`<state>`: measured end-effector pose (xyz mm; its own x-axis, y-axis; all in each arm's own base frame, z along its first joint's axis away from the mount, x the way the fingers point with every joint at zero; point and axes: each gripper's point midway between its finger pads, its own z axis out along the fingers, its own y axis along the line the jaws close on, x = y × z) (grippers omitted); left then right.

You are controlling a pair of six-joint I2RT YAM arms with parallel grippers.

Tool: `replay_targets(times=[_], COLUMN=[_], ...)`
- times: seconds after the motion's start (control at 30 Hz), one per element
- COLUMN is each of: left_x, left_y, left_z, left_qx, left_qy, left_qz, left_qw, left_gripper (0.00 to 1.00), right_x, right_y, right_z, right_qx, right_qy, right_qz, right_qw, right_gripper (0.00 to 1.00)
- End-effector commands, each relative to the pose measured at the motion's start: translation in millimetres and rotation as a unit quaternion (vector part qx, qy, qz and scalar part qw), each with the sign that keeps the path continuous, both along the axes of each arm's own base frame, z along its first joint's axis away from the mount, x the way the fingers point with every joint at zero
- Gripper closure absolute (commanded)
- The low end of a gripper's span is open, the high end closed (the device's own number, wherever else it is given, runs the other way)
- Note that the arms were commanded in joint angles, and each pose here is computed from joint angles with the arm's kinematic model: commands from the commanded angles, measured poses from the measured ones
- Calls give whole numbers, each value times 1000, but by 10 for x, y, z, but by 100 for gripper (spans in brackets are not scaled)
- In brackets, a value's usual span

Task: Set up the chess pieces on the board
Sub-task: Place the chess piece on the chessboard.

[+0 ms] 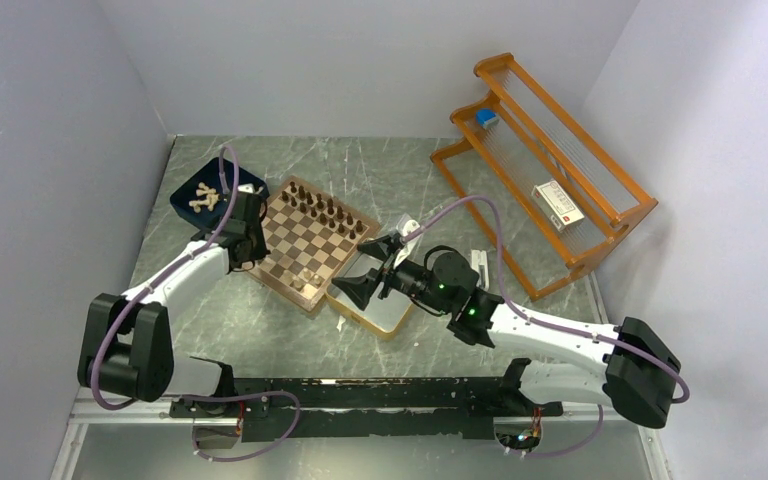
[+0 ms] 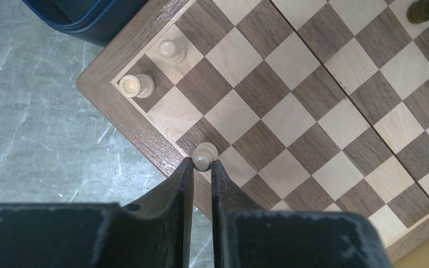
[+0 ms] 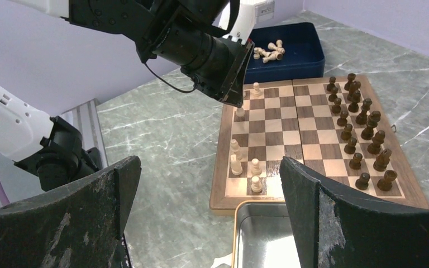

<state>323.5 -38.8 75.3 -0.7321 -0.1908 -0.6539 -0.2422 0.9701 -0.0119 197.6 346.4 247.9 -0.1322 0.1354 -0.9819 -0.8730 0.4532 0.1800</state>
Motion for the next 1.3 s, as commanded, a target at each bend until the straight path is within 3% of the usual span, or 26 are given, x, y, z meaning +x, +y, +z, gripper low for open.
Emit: replay_targets(times=[0.0, 0.17, 0.33, 1.27], left_x=[82, 79, 82, 4], left_y=[67, 95, 115, 94], left_z=[-43, -99, -101, -62], left_qx=[3, 12, 19, 13], left_qy=[-18, -7, -6, 2], left_qz=[18, 22, 23, 16], left_qw=[1000, 1000, 1000, 1000], left_gripper=[91, 91, 85, 87], right_x=[0, 2, 10, 6], right_y=[-48, -71, -89, -35], right_z=[37, 43, 62, -5], right_qx=[3, 1, -3, -9], right_qy=[-12, -18, -26, -23], right_qz=[-4, -7, -10, -1], right_qw=[1000, 1000, 1000, 1000], right_gripper=[0, 0, 0, 0])
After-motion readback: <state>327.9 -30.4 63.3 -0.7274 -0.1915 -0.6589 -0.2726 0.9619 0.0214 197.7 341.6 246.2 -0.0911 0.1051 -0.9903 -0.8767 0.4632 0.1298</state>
